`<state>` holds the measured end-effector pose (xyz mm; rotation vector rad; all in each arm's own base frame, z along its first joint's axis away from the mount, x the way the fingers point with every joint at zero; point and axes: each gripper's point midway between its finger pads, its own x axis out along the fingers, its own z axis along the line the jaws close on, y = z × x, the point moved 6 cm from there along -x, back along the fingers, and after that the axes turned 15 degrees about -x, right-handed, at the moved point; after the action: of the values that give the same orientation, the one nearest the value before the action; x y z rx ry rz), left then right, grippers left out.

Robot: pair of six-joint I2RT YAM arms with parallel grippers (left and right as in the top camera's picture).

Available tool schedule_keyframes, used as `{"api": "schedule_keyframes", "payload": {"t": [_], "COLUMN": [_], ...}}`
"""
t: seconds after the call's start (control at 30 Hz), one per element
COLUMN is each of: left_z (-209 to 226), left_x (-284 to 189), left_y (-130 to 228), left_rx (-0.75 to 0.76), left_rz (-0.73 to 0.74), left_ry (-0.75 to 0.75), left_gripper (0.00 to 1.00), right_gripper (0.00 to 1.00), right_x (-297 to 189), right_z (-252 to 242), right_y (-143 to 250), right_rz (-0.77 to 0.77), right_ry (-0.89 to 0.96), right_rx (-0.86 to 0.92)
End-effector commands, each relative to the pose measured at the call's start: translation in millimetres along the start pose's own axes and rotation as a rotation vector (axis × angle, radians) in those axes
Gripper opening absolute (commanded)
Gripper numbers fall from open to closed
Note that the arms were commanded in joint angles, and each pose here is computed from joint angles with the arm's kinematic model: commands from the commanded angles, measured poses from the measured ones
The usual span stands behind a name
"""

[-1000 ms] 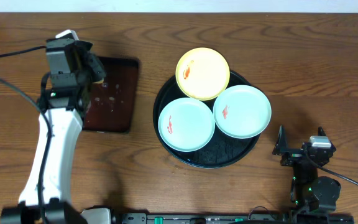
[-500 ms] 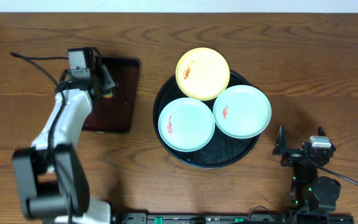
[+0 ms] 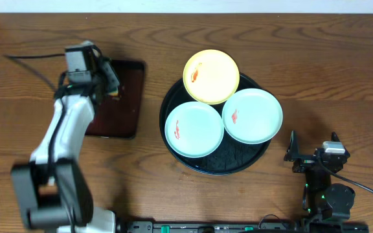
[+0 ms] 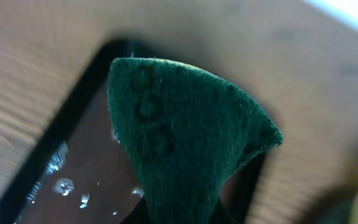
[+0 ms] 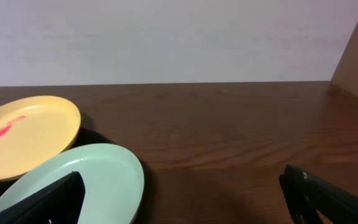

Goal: Clean dirty plates on tray and stack at the side

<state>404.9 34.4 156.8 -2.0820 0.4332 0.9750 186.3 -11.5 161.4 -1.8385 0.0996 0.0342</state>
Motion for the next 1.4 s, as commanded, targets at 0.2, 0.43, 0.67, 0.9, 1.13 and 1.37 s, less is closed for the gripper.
{"api": "schedule_keyframes", "payload": {"t": [0.2, 0.43, 0.67, 0.9, 1.13, 1.37], "left_z": [-9, -19, 25, -26, -86, -127], "left_x": [-38, -93, 10, -60, -171, -155], "left_y": [-18, -32, 14, -4, 18, 96], "left_rx": [-0.004, -0.018, -0.023, -0.028, -0.159, -0.007], "left_rz": [-0.108, -0.232, -0.008, -0.036, -0.035, 0.185], "left_ry": [0.039, 0.101, -0.106, 0.219, 0.535, 0.533], "left_gripper": [0.07, 0.07, 0.08, 0.07, 0.07, 0.08], "right_gripper": [0.99, 0.99, 0.99, 0.99, 0.99, 0.99], "right_x": [0, 0, 0, 0, 0, 0], "right_z": [-2, -2, -2, -2, -2, -2], "right_y": [2, 2, 2, 2, 2, 2], "right_rz": [0.007, 0.007, 0.007, 0.007, 0.007, 0.007], "right_ry": [0.009, 0.009, 0.009, 0.009, 0.009, 0.009], "right_rx": [0.000, 0.000, 0.000, 0.000, 0.000, 0.000]}}
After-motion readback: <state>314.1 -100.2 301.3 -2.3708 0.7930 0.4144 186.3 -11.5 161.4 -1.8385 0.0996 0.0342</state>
